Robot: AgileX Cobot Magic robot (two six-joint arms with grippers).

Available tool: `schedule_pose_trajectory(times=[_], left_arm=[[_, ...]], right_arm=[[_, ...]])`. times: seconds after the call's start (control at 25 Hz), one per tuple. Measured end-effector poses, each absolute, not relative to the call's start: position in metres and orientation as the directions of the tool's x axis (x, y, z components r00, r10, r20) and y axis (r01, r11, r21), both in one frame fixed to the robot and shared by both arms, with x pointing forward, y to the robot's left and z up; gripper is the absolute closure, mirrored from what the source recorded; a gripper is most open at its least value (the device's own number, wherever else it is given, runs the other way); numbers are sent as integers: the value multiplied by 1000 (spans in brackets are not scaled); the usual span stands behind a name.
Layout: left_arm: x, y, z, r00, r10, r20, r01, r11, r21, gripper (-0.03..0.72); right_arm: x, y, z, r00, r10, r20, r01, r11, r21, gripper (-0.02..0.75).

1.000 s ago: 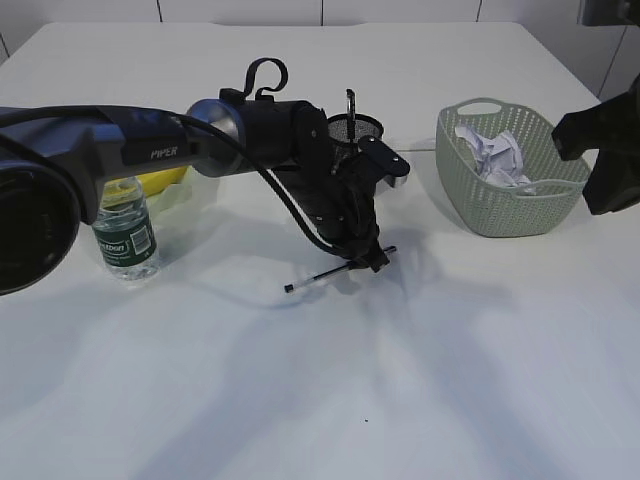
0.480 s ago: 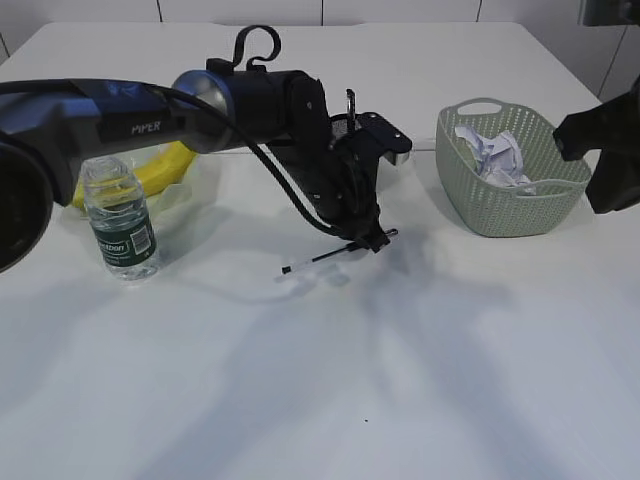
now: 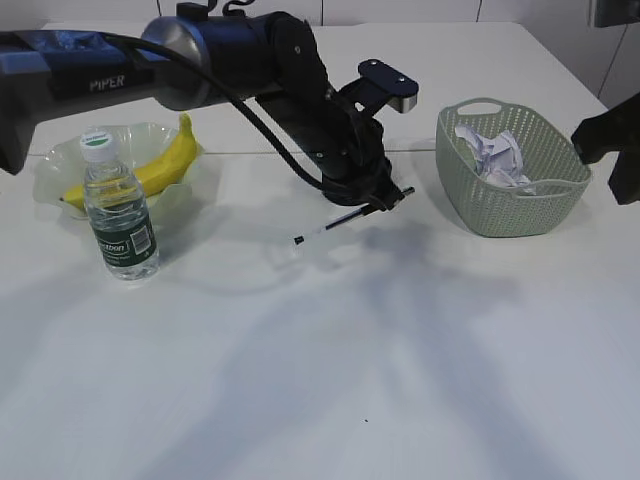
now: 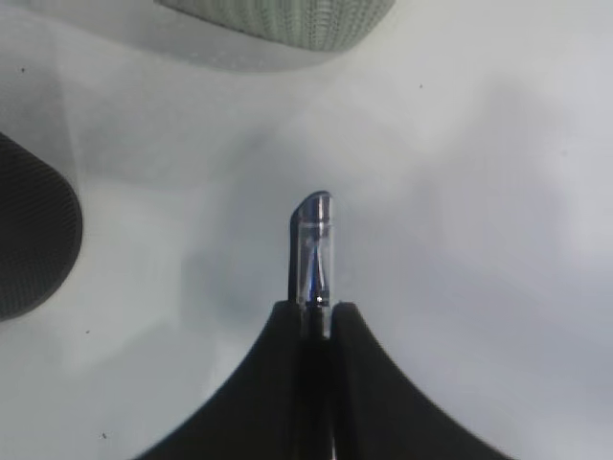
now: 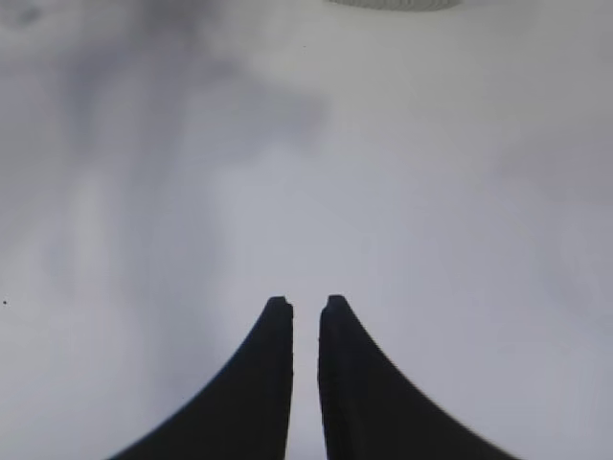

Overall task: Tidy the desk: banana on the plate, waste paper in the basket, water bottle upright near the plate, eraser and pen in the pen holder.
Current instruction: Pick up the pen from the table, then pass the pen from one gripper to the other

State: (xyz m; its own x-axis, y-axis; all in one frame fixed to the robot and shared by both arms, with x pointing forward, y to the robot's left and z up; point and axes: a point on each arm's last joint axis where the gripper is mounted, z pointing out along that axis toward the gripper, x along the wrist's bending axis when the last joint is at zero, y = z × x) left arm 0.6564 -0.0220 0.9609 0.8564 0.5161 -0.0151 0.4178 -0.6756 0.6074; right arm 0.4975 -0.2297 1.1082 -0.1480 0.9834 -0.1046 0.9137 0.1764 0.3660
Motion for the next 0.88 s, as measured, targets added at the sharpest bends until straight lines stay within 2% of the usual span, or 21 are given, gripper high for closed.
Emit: schedule_pose_trajectory(times=[0.88], left_arm=[[649,4,1058,823,558,-108,433,-491,756,657]], right_arm=[[504,-248,1114,-143,929,-341,882,276,383,668]])
